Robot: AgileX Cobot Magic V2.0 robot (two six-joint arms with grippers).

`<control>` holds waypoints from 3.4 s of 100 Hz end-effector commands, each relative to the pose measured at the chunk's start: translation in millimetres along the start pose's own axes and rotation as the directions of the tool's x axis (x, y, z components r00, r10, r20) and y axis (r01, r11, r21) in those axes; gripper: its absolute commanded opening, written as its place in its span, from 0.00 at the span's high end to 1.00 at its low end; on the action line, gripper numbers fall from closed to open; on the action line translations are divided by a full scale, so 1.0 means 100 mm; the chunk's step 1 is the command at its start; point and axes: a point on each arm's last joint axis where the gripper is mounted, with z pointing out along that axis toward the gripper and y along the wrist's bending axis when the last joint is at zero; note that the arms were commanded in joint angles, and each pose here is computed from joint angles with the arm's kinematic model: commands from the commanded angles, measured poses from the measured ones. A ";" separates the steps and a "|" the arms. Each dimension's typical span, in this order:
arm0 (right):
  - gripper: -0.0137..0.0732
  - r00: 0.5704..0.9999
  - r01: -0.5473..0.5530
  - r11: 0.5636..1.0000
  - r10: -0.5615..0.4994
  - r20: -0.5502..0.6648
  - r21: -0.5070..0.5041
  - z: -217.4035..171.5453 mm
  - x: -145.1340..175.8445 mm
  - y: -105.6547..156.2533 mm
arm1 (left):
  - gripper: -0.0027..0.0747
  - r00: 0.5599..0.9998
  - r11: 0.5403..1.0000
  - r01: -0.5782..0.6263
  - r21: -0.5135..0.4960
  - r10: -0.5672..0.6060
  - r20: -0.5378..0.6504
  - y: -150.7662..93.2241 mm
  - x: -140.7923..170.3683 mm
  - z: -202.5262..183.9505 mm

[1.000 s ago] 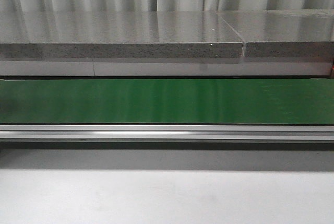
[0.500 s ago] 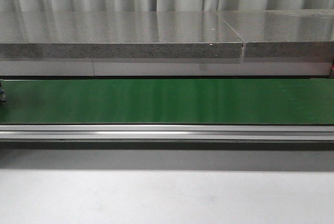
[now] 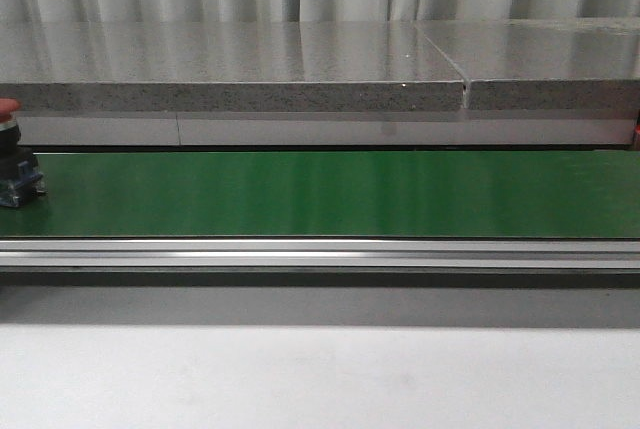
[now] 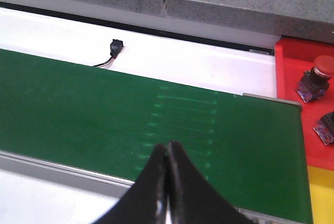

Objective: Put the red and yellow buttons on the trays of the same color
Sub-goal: 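Close the left gripper on the red button, set it on the belt, then move the left gripper over a yellow push-button and grasp it, then carry the yellow button onto the belt and open the left gripper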

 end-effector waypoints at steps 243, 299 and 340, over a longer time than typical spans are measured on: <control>0.92 0.997 0.005 1.000 -0.007 0.077 0.030 -0.05 -0.12 -0.02 | 0.99 0.968 0.946 -0.231 0.226 0.202 0.146 -0.82 0.45 -0.50; 0.92 0.997 0.005 1.000 -0.007 0.077 0.030 -0.05 -0.12 -0.02 | 0.79 0.977 0.952 -0.212 0.220 0.200 0.073 -0.79 0.65 -0.23; 0.92 0.997 0.005 1.000 -0.007 0.077 0.030 -0.05 -0.12 -0.02 | 0.12 0.973 0.945 -0.229 0.233 0.214 0.090 -0.89 0.57 -0.29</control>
